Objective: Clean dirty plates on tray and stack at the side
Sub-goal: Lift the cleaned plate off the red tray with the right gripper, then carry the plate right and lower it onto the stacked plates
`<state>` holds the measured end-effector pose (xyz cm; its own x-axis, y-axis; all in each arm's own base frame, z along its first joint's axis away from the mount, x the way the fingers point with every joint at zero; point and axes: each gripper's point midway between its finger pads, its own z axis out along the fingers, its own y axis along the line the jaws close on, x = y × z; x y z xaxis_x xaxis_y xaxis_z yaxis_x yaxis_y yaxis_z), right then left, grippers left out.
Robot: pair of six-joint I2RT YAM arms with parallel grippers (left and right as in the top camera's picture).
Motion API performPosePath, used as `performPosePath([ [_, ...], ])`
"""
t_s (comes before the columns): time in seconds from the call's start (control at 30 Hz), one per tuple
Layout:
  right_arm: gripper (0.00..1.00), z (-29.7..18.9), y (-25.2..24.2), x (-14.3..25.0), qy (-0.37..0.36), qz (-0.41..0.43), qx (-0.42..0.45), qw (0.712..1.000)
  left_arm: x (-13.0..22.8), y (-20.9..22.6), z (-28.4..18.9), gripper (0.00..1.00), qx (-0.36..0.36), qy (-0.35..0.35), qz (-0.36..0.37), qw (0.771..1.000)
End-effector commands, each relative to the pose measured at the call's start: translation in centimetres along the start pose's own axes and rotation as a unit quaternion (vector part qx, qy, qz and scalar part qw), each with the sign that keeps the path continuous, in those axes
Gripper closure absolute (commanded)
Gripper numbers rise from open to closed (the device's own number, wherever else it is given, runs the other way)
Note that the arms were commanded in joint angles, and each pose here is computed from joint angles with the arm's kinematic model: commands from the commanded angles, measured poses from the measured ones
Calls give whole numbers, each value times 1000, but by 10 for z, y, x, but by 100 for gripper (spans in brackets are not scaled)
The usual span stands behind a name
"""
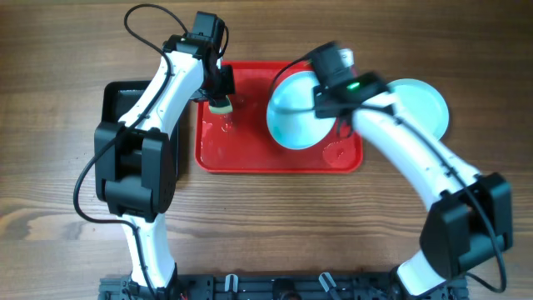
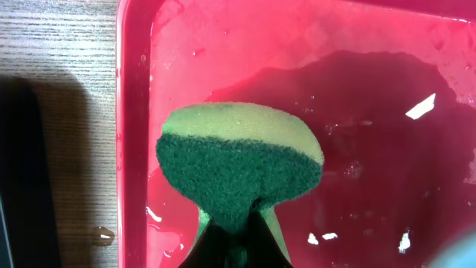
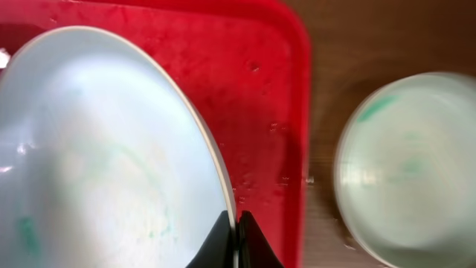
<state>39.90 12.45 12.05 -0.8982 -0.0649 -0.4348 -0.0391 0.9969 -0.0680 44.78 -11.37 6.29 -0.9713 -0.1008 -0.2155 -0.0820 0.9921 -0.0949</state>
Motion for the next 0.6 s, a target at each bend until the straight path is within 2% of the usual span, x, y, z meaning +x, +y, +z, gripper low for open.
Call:
performPosePath([
  [0.0,96,-10,-1,-5,36,59,-188,980,-6,3,-13,96,-3,-18,-6,1000],
  [0.2,96,3,-120,-4,36,187,-132,973,-6,3,-13,96,-3,-18,-6,1000],
  [0.3,96,12,-182,14,42,245,-53,967,-6,3,-13,96,-3,-18,-6,1000],
  [0.33,96,17,-213,32,53,289,6,956,-6,3,-13,96,-3,-18,-6,1000],
  [0.57,96,47,-269,100,74,377,107,917,-6,3,-13,96,-3,-18,-6,1000],
])
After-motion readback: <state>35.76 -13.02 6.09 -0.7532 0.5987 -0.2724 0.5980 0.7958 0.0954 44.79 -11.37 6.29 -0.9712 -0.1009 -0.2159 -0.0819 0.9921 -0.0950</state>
